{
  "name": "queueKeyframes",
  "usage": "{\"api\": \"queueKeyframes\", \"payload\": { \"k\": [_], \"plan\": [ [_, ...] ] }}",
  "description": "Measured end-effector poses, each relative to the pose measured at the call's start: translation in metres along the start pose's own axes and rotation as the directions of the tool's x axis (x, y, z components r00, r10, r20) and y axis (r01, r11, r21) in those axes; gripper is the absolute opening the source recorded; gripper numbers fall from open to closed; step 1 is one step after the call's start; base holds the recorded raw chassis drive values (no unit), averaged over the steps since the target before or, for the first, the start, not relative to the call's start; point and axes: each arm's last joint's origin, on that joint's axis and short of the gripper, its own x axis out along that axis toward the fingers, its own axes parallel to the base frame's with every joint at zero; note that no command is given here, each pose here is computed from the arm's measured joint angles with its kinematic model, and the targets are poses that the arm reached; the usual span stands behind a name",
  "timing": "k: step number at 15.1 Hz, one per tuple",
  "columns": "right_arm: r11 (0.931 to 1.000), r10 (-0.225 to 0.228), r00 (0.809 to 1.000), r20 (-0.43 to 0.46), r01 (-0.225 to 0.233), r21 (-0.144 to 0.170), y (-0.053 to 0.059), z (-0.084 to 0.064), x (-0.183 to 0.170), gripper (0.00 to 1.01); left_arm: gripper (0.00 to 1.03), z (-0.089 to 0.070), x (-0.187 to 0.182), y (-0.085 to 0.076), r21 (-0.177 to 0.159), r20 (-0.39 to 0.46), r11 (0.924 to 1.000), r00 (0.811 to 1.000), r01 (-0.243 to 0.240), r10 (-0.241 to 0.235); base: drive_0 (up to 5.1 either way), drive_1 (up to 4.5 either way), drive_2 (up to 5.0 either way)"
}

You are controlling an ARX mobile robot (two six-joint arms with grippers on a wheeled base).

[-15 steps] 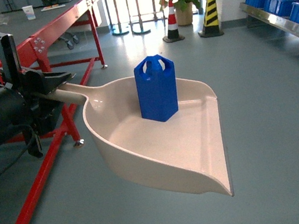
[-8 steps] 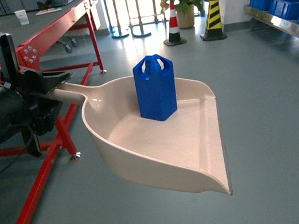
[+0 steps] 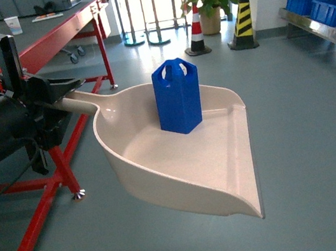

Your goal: Place part in tray to right shelf

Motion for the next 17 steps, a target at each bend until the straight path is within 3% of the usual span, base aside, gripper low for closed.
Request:
{"api": "queueKeyframes", "payload": {
  "k": [17],
  "plan": [
    [1.0000,0.000,1.000,0.000,0.000,0.000,0.0000,0.0000,0.0000,0.98,0.14,0.0000,0.0000,0.0003,-0.001,0.002,1.0000,1.000,-0.004,0.004,0.0,4.01,-4.0]
  ]
}}
